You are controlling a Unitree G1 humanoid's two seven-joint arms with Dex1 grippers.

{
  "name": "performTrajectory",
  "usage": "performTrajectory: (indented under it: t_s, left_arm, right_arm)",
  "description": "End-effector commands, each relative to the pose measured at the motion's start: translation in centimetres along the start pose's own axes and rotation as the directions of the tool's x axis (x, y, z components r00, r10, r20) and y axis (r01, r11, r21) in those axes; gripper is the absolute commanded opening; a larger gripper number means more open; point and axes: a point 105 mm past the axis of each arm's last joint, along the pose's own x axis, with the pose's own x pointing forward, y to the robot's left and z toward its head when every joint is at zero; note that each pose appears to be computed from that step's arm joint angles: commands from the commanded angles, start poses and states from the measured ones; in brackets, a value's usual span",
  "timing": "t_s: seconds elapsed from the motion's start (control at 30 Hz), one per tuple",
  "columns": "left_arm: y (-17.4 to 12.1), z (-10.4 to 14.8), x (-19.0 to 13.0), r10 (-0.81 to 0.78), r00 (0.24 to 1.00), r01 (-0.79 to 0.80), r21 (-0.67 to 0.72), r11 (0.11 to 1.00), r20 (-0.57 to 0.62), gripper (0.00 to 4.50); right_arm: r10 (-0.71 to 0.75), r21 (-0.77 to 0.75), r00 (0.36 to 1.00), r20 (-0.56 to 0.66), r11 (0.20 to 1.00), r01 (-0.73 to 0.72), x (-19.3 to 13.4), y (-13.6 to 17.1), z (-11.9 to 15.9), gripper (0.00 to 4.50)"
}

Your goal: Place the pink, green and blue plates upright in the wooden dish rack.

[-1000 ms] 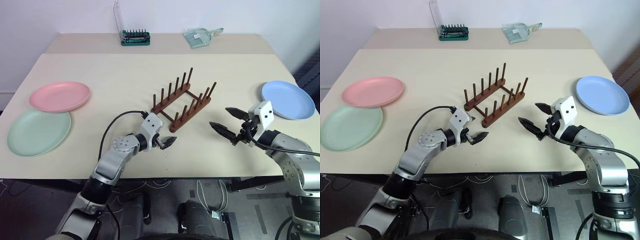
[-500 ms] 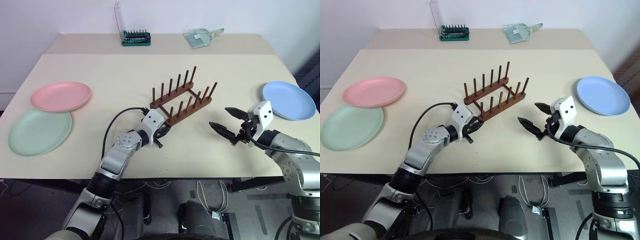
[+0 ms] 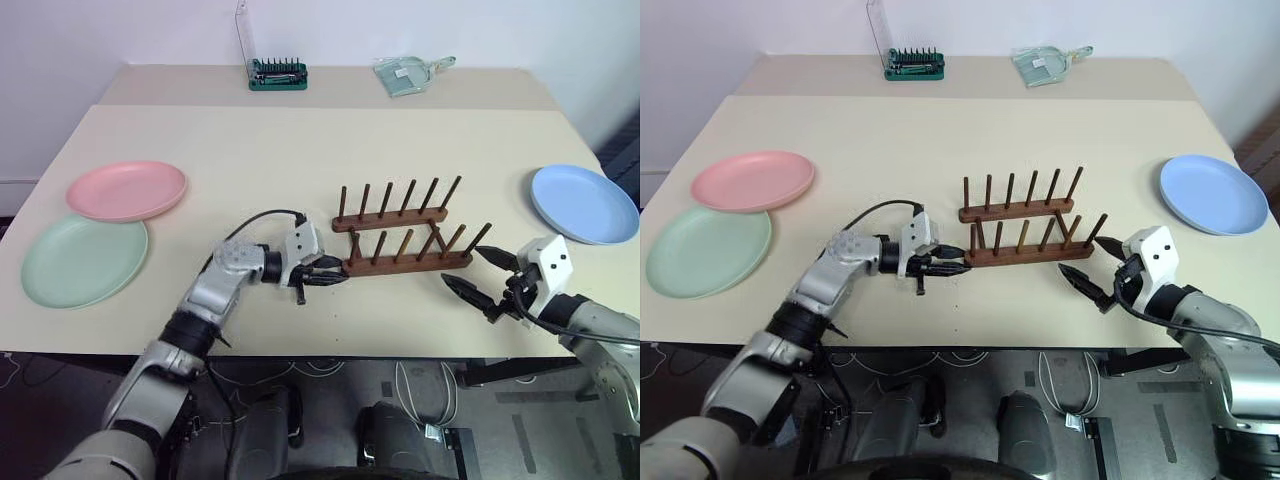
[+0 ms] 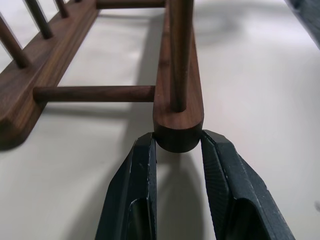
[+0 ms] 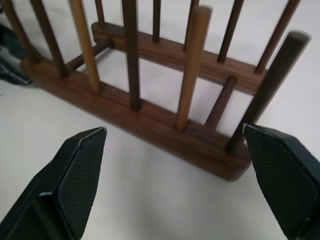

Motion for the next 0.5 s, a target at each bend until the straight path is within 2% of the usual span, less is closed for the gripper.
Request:
performTrajectory:
  t_s: [0.03, 0.1, 0.33, 0.37, 0.43, 0.5]
  left_arm:
    - [0.9, 0.6, 0.2, -0.033, 0.999, 0.032, 0.036, 0.999, 0.021, 0.66]
    - [1.2, 0.6, 0.2, -0.039, 0.999, 0.038, 0.033, 0.999, 0.024, 0.66]
    - [1.8, -0.5, -1.1, 0.014, 1.0, -0.014, 0.03, 0.999, 0.006, 4.21]
    - [1.8, -0.7, -1.4, 0.03, 1.0, -0.03, 0.025, 0.999, 0.001, 4.43]
    - [1.9, -1.2, -2.5, 0.068, 0.998, -0.068, -0.002, 0.998, -0.006, 4.43]
    - [1.8, -1.4, -3.6, 0.089, 0.996, -0.088, -0.042, 0.995, 0.004, 4.5]
  right_arm:
    - [-0.043, -0.036, 0.998, 0.048, 0.998, 0.044, -0.8, 0.1, 1.1, 4.5]
    - [-0.054, -0.034, 0.998, 0.044, 0.998, 0.056, -1.1, 0.2, 0.9, 4.5]
    - [-0.08, -0.037, 0.997, 0.002, 0.996, 0.08, -2.4, 0.1, 0.2, 4.5]
    - [-0.081, -0.039, 0.997, -0.004, 0.996, 0.08, -2.5, 0.0, 0.1, 4.5]
    - [-0.083, -0.039, 0.996, -0.021, 0.996, 0.082, -2.7, -0.2, -0.1, 4.5]
    - [-0.072, -0.033, 0.996, -0.044, 0.997, 0.071, -2.7, -0.2, -0.5, 3.94]
